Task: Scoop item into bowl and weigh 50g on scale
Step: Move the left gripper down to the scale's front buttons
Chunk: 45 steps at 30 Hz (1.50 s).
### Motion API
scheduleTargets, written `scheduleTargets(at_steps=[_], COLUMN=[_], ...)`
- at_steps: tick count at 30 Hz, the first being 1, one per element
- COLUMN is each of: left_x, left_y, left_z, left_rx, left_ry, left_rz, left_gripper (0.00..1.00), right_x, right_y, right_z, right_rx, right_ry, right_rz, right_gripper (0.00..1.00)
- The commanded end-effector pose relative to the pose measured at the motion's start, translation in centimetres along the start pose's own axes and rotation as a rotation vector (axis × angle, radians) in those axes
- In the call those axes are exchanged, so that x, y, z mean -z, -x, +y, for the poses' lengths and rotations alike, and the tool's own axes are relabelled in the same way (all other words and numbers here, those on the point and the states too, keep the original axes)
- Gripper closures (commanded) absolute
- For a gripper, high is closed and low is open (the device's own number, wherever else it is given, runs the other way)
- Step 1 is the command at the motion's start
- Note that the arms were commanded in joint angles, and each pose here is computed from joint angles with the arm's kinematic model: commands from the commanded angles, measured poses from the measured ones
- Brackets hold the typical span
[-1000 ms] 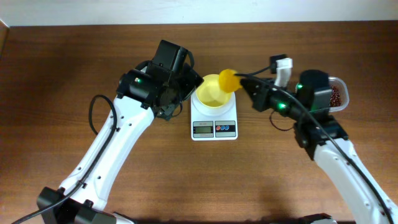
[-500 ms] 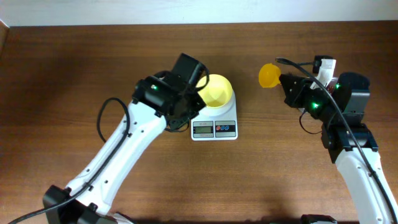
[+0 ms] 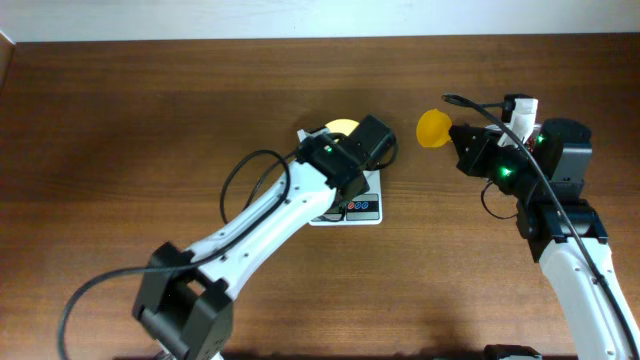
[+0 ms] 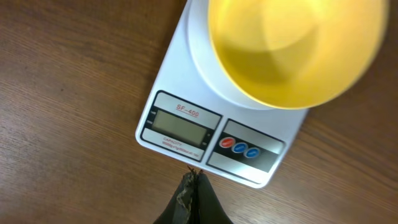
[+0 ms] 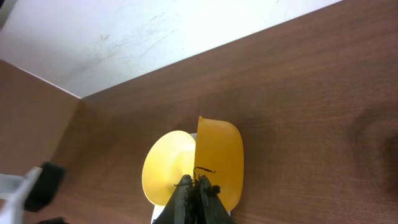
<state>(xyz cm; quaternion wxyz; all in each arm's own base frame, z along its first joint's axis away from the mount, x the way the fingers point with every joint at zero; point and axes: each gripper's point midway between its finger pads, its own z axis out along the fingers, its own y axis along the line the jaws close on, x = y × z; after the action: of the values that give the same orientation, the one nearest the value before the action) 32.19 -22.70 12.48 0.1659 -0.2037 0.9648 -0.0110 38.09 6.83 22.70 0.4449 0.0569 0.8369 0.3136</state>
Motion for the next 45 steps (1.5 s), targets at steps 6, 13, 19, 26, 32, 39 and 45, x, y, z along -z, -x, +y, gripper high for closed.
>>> scheduleTargets(at_steps=[6, 13, 19, 26, 32, 39, 45], left_x=[-2.8, -2.2, -2.9, -5.0, -5.3, -7.0, -7.3], left_y=[-1.7, -2.9, -2.4, -3.4, -3.4, -4.2, -4.2], left_z=[0.1, -3.8, -4.3, -3.2, -2.6, -2.5, -3.2], left_rx=[-0.028, -0.066, -0.059, -0.006, 0.021, 0.004, 0.019], left_ry=[0.062, -0.060, 0.006, 0.133, 0.156, 0.184, 0.155], left_rz=[0.055, 0.012, -0.178, -0.322, -0.332, -0.318, -0.316], left_gripper=[1.00, 1.00, 1.00, 1.00, 1.00, 1.00, 1.00], right_x=[0.4, -0.5, -0.5, -0.5, -0.5, -0.5, -0.5], right_y=[0.8, 0.1, -0.1, -0.1, -0.1, -0.2, -0.4], right_z=[-0.3, -1.3, -1.4, -1.4, -1.4, -1.4, -1.5], right_rx=[0.017, -0.002, -0.005, -0.006, -0.006, -0.009, -0.015], right_ry=[-0.030, -0.050, -0.051, -0.052, -0.052, -0.053, -0.057], right_rz=[-0.024, 0.004, 0.009, 0.010, 0.010, 0.015, 0.023], right_gripper=[0.96, 0.96, 0.96, 0.96, 0.96, 0.96, 0.96])
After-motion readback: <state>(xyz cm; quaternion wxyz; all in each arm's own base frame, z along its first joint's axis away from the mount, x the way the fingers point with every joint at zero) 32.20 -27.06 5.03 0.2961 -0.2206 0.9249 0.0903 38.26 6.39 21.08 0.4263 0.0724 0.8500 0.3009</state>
